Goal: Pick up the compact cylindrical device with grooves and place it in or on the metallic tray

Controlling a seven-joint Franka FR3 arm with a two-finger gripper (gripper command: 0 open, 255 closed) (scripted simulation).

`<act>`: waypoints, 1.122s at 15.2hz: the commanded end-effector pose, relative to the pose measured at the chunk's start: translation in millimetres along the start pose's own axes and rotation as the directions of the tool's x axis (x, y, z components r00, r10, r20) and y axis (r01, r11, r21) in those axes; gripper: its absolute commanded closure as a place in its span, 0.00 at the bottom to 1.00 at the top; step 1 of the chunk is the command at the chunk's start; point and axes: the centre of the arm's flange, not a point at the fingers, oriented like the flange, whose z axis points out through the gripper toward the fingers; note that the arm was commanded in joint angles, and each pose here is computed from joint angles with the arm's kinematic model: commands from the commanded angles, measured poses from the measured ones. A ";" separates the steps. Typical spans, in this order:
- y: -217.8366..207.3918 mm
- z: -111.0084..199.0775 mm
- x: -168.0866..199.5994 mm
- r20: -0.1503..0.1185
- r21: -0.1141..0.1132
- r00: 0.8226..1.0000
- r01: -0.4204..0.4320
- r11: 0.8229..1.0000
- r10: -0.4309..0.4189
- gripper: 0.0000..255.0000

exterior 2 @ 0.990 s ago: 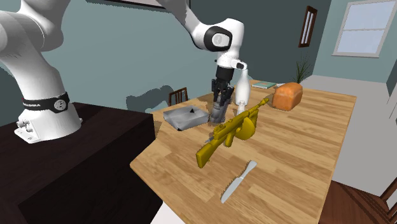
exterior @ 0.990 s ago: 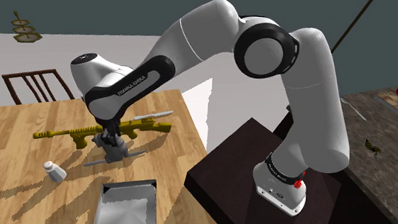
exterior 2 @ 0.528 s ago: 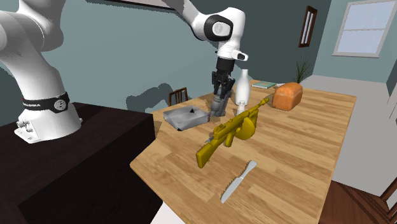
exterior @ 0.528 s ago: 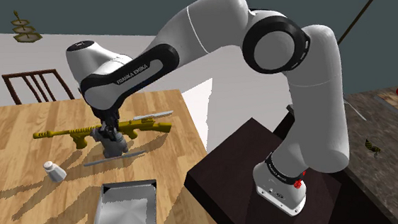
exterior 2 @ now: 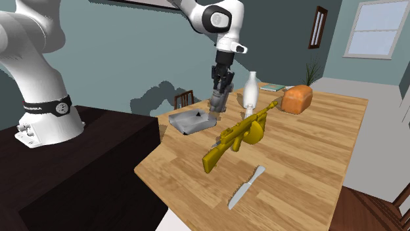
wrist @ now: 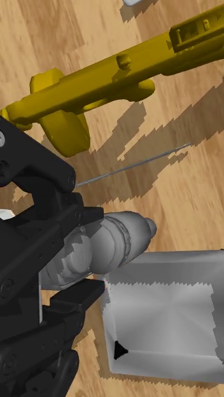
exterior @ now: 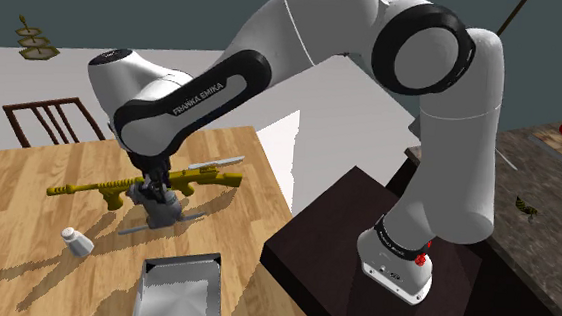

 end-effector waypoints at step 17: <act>-170.3 5.8 -78.6 -0.001 -0.001 1.000 -0.001 1.000 0.001 1.00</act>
